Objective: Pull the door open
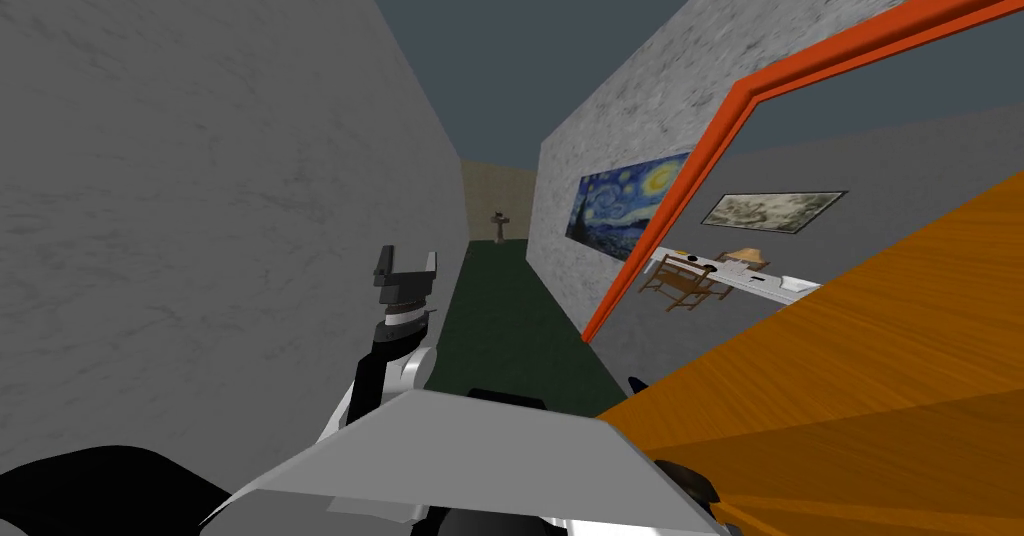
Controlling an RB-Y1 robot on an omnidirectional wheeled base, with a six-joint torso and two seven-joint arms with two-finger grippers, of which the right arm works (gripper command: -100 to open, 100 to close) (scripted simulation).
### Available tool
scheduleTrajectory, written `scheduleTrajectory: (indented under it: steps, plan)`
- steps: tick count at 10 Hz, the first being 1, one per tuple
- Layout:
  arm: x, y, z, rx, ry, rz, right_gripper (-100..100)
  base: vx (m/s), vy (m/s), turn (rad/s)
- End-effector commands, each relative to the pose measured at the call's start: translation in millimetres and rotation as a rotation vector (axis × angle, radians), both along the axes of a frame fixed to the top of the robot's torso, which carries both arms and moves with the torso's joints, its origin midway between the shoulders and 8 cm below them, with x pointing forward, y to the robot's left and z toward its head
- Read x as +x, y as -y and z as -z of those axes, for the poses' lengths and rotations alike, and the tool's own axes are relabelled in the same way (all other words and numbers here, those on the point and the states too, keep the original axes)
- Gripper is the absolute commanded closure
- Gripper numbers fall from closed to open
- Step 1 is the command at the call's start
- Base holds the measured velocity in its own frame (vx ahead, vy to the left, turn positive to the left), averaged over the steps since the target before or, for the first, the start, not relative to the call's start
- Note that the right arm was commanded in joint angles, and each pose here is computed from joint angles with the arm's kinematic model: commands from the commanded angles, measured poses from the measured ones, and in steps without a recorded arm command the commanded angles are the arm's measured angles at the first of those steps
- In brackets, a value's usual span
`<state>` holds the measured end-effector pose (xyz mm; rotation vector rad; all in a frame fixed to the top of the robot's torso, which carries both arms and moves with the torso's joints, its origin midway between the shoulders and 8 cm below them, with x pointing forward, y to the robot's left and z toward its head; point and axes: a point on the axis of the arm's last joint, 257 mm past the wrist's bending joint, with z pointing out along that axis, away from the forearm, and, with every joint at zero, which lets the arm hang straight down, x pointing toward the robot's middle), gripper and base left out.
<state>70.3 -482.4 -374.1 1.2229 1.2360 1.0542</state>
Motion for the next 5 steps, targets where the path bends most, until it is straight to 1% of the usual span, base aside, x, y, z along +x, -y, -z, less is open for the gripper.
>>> scheduleTrajectory:
  steps: [1,2,3,4,5]
  plan:
    - [-11.0,2.9,3.6,0.000,-0.021,0.031,100,-0.087,-0.002,0.268]
    - [-15.1,3.9,3.9,0.000,-0.022,0.046,100,-0.151,0.004,0.343]
    - [-17.1,4.4,4.0,0.000,-0.023,0.053,100,-0.146,-0.003,0.208]
    - [-17.1,4.4,4.0,0.000,-0.023,0.053,100,-0.087,0.001,0.025]
    - [-23.2,5.4,3.3,0.000,-0.022,0.074,100,-0.133,0.021,0.241]
